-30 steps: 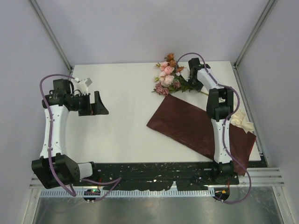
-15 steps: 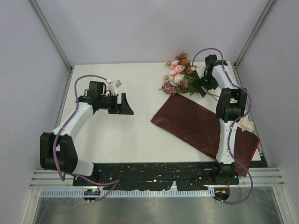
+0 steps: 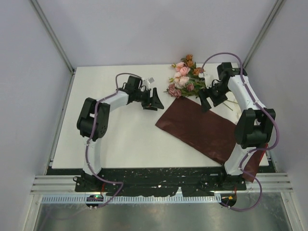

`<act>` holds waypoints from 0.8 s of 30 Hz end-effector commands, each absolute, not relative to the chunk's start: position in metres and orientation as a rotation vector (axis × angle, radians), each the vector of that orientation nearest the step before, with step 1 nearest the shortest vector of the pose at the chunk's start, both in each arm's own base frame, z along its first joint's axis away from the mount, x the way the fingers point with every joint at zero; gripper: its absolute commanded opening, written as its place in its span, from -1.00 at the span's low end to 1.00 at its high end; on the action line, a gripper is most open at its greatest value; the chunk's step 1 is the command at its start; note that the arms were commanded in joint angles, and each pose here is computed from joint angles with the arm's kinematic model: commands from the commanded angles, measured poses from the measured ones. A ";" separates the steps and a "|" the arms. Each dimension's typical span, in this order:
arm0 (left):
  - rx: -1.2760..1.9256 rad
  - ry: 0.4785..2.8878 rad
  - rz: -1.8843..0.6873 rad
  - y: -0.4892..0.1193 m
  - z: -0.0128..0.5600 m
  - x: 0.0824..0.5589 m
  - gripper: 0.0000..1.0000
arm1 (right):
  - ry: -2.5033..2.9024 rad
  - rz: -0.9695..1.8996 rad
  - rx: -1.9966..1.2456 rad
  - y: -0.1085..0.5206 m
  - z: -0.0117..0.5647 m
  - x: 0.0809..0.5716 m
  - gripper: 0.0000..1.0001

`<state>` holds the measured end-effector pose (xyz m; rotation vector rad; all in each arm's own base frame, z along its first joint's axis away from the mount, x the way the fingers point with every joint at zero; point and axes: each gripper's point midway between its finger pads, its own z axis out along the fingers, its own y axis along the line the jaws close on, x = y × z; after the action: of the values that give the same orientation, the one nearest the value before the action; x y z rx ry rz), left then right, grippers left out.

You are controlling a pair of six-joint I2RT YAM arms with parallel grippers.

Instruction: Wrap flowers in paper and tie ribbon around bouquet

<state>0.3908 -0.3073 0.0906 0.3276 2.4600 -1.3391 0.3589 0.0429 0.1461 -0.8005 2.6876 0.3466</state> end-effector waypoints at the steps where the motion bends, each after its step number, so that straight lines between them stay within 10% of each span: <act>1: 0.350 2.423 -1.452 -0.336 0.099 0.388 0.35 | 2.751 0.515 -0.723 0.059 0.137 0.326 0.75; 11: 0.358 2.490 -1.514 -0.344 0.066 0.349 0.09 | 2.849 0.481 -0.703 0.048 0.104 0.302 0.71; 24: 0.236 2.341 -1.407 -0.315 0.092 0.366 0.34 | 3.055 0.381 -0.643 0.030 0.039 0.285 0.49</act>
<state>0.3390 -0.3250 0.0617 0.2442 2.4747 -1.4724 0.2814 0.0383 0.0545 -0.6743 3.0163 0.4523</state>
